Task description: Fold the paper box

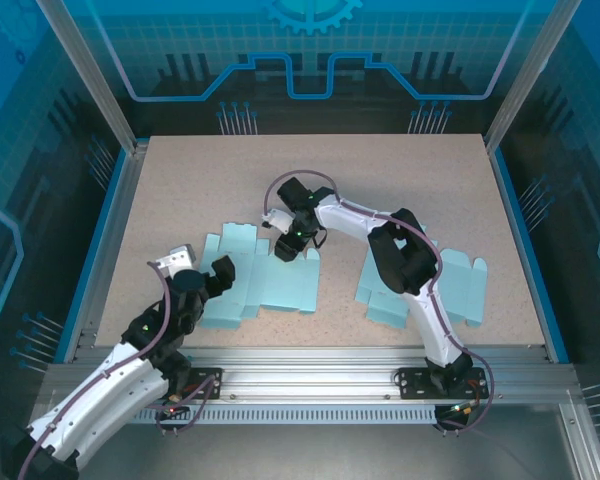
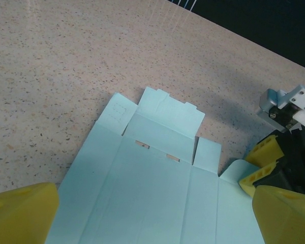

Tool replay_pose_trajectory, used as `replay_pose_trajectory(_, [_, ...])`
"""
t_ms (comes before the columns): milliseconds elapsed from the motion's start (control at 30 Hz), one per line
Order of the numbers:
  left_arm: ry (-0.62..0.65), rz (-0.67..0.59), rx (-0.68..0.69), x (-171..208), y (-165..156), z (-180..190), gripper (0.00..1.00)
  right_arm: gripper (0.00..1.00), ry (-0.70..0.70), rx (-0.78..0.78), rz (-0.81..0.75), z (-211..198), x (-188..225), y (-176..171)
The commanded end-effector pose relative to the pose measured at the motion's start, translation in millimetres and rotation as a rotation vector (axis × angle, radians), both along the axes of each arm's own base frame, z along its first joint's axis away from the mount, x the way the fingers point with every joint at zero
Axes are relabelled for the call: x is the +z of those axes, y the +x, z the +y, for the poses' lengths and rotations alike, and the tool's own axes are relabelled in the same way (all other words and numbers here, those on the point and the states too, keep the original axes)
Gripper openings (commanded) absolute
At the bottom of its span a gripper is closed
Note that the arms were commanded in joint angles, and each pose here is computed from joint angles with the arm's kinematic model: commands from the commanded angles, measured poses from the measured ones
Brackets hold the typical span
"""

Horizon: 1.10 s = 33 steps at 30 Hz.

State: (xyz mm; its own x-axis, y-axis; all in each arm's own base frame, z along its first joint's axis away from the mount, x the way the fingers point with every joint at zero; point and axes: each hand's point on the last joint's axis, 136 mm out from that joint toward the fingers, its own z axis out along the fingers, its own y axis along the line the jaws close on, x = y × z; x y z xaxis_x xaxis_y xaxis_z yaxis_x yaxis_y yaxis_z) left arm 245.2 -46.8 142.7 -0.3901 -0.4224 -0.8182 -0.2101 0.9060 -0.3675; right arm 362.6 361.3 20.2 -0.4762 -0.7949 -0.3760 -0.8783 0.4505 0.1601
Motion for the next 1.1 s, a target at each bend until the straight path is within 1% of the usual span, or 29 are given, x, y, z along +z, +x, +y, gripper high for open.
replay_pose_trajectory(0, [-0.005, -0.004, -0.009, -3, 2, -2, 0.99, 0.32, -0.075, 0.008, 0.064, -11, -19, -26])
replay_pose_trajectory(133, [-0.005, 0.006, -0.005, -5, 2, -1, 0.99, 0.01, -0.087, -0.020, 0.020, -16, -13, -21])
replay_pose_trajectory(167, [-0.002, 0.010, -0.003, -6, 3, 0, 0.99, 0.00, -0.086, -0.030, 0.003, -17, -9, -19])
replay_pose_trajectory(300, [0.005, 0.018, -0.001, -5, 6, 2, 0.99, 0.00, -0.084, -0.093, -0.092, -28, 10, -10])
replay_pose_trajectory(400, [-0.001, 0.014, -0.007, 0, 14, 3, 0.99, 0.00, -0.054, -0.141, -0.147, -36, 28, -8])
replay_pose_trajectory(500, [-0.045, 0.048, -0.011, -2, 28, 8, 0.99, 0.00, -0.008, -0.172, -0.199, -43, 46, -10])
replay_pose_trajectory(600, [-0.141, 0.077, -0.058, -2, 51, 11, 0.99, 0.00, 0.041, -0.187, -0.262, -46, 57, -12])
replay_pose_trajectory(667, [-0.196, 0.105, -0.079, -4, 66, 17, 0.99, 0.00, 0.055, -0.197, -0.286, -50, 58, -13])
replay_pose_trajectory(800, [-0.300, 0.157, -0.136, -15, 90, 26, 0.99, 0.00, 0.093, -0.218, -0.339, -52, 67, -10])
replay_pose_trajectory(933, [-0.327, 0.184, -0.202, -26, 110, 29, 0.99, 0.00, 0.115, -0.218, -0.351, -50, 70, -9])
replay_pose_trajectory(1067, [-0.346, 0.243, -0.318, -36, 125, 16, 0.99, 0.00, 0.128, -0.222, -0.368, -50, 73, -8])
